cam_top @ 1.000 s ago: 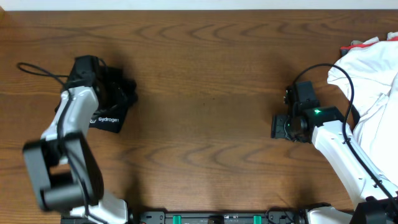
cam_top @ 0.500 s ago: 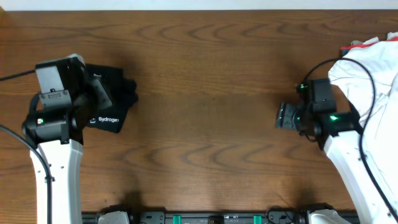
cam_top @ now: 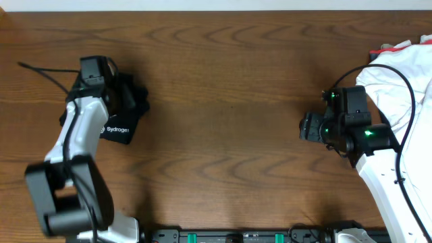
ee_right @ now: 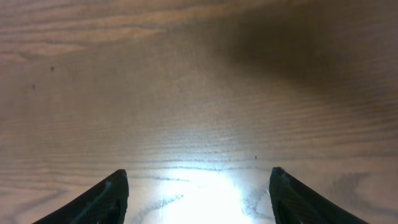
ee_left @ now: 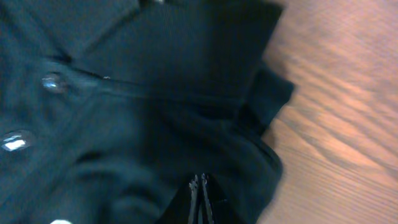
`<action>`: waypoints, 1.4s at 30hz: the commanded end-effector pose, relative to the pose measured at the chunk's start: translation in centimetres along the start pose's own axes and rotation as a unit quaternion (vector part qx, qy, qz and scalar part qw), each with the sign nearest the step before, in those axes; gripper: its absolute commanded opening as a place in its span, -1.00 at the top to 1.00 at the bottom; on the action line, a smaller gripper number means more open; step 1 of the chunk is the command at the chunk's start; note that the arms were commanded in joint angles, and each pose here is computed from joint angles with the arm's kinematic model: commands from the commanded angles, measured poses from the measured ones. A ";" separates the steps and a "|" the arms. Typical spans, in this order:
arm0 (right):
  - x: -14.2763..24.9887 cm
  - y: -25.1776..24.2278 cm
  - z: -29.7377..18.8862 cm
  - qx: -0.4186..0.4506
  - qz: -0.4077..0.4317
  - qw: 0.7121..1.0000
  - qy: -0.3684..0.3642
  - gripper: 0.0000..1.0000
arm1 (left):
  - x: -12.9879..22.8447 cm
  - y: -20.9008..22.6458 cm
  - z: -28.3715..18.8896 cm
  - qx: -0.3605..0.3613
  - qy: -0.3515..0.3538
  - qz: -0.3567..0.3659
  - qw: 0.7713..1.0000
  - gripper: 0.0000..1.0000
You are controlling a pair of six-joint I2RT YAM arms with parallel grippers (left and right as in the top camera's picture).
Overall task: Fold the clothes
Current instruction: 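Release the shirt and pull the left gripper back toward the front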
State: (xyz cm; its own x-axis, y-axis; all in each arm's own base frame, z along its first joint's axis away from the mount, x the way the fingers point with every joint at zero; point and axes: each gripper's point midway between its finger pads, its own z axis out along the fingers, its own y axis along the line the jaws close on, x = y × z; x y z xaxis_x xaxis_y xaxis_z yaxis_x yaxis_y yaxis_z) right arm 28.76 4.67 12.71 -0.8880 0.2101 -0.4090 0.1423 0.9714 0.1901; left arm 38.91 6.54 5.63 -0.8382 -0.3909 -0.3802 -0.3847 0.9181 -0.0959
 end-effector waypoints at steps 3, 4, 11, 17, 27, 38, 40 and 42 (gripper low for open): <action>-0.2 -0.2 -0.2 0.004 0.005 1.000 0.000 -0.41 | 1.6 0.7 3.6 -0.017 0.035 0.003 0.999 0.88; -0.2 -0.2 -0.1 0.005 0.005 1.000 0.002 -0.41 | 1.6 0.8 4.1 -0.018 0.035 0.003 0.999 0.88; -0.1 -0.5 0.2 0.014 0.005 1.000 0.005 -0.40 | 1.3 0.7 8.6 -0.017 0.024 0.003 1.000 0.88; -0.2 -0.7 0.2 0.019 0.005 1.000 0.003 -0.38 | -0.2 0.1 10.5 -0.002 -0.011 -0.003 1.000 0.81; -0.2 -0.7 0.2 0.019 0.005 1.000 0.004 -0.38 | 0.7 0.3 9.8 -0.008 0.013 -0.003 1.000 0.32; 1.7 -1.1 0.1 0.026 0.006 0.999 0.041 -0.36 | -4.9 -1.0 -0.2 0.017 -0.089 -0.003 0.996 -0.96; 2.0 -1.3 0.0 0.030 0.006 0.998 0.047 -0.36 | -5.3 -1.2 -3.3 0.022 -0.108 -0.003 0.994 -0.96; 2.0 -1.4 0.0 0.031 0.007 0.998 0.048 -0.37 | -5.4 -1.2 -6.8 0.028 -0.127 -0.003 0.991 -0.96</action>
State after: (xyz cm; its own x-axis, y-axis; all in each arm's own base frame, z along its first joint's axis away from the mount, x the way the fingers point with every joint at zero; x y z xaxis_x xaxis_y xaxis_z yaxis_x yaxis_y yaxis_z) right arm 26.50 4.03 11.26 -0.9285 0.2051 -0.3094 0.1692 0.9757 0.1390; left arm 42.04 6.89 8.65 -0.7713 -0.3776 -0.5124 -0.3639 0.9221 -0.1318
